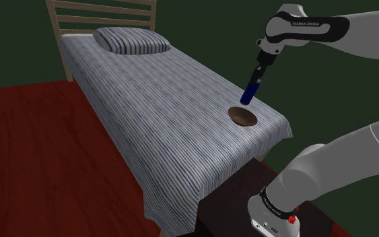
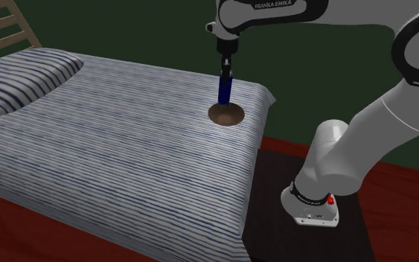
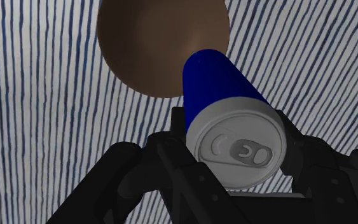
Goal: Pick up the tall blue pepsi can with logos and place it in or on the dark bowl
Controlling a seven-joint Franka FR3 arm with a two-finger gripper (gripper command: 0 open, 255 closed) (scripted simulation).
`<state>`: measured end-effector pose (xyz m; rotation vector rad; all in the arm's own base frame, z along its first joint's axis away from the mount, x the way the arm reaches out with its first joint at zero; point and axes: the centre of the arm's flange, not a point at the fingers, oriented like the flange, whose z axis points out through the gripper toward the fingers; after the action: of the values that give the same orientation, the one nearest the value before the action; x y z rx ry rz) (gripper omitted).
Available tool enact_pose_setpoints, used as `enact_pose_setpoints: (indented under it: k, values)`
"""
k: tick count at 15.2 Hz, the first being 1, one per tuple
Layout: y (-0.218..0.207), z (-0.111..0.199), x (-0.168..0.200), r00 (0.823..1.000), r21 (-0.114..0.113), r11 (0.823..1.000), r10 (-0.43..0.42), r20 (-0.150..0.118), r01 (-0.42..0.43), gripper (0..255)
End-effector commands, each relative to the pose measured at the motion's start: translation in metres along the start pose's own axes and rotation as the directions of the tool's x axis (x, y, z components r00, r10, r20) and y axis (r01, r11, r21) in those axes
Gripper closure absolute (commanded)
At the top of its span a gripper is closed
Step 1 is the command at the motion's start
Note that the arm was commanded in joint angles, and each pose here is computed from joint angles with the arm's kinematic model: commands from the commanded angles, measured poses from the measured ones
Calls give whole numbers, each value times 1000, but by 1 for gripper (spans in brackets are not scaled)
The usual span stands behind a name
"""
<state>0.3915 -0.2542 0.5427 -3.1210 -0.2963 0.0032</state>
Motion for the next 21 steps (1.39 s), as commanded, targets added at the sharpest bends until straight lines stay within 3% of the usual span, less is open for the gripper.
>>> enact_pose_setpoints:
  k: [1,3,21]
  values:
    - [26,-7,-9,1000,0,1000,-2,0,2,255]
    - [48,-14,-15,1000,0,1000,-2,0,2,255]
    - [49,81,-15,1000,0,1000,-2,0,2,255]
